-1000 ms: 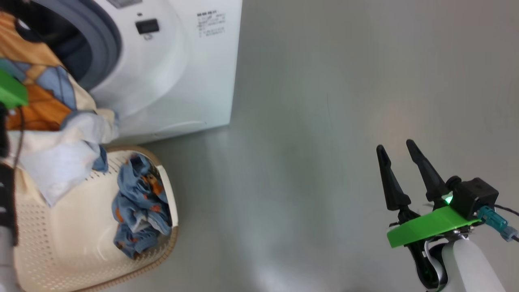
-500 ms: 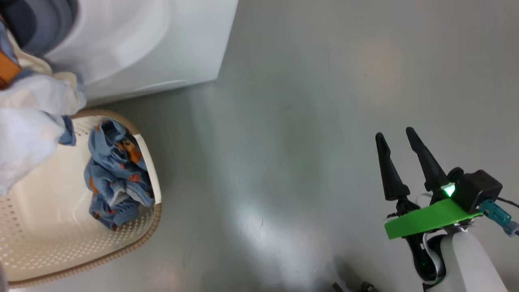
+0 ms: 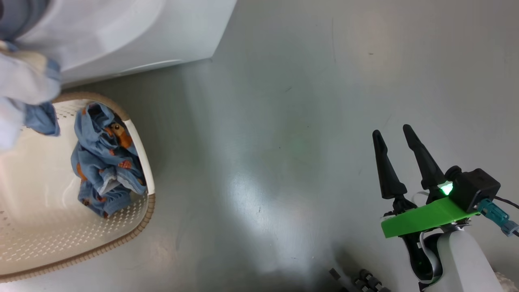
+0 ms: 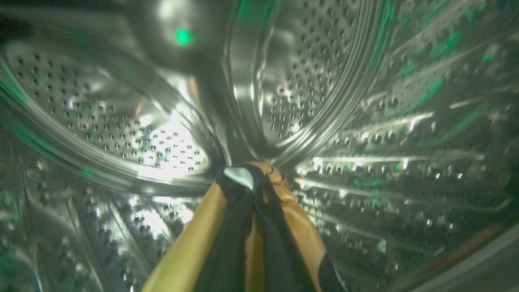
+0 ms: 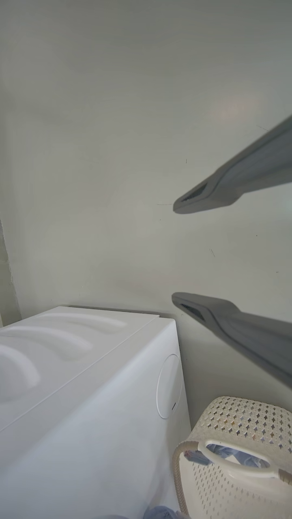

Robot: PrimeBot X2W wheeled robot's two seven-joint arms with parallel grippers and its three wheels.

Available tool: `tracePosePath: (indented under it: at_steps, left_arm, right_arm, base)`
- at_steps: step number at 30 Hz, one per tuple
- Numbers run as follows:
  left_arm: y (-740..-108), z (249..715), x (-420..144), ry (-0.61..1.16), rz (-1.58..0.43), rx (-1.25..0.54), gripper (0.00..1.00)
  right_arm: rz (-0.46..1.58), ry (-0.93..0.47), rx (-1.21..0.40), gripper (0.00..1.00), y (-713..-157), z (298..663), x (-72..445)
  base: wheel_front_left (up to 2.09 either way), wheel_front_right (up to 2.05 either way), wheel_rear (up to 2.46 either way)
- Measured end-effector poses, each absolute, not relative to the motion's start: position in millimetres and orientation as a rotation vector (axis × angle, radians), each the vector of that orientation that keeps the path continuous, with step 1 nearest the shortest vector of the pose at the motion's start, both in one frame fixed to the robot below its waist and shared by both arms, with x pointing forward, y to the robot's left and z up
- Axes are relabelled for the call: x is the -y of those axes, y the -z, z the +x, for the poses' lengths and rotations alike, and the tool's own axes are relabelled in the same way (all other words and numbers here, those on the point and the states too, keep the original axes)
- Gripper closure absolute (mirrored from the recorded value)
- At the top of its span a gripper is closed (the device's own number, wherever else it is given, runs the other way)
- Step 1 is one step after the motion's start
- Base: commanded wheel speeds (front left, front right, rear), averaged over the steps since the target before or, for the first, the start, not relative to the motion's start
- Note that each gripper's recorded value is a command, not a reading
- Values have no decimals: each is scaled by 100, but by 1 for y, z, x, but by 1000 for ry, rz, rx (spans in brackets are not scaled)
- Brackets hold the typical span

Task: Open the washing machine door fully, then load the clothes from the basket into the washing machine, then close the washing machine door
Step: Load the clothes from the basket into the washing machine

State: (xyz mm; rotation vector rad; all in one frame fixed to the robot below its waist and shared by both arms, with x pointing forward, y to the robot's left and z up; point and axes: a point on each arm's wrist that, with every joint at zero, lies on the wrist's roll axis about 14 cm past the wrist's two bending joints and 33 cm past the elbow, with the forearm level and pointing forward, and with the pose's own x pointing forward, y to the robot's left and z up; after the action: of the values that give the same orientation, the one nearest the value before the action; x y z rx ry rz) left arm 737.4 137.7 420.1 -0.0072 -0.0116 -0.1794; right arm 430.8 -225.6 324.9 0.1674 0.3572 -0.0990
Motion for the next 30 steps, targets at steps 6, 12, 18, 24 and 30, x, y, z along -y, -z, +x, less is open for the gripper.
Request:
tracePosePath:
  at_steps: [6,12,18,24,30]
  left_arm:
    - [-497,741,-126,194,31,272,100]
    - [-468,732,-125,195,20,208,100]
    - [-447,728,-128,181,-14,132,0]
    - [-441,722,-134,168,-34,86,0]
    - [-444,709,-136,172,-31,66,0]
  right_arm:
    - [166,101,-357,0,-325,430,226]
    - [164,106,-359,0,-326,428,228]
    - [171,102,-354,0,-328,430,225]
    - [181,88,-335,0,-333,435,220]
    - [187,69,-297,0,-345,443,215]
  base:
    - [0,0,0]
    - [0,0,0]
    - [0,0,0]
    - [0,0,0]
    - [0,0,0]
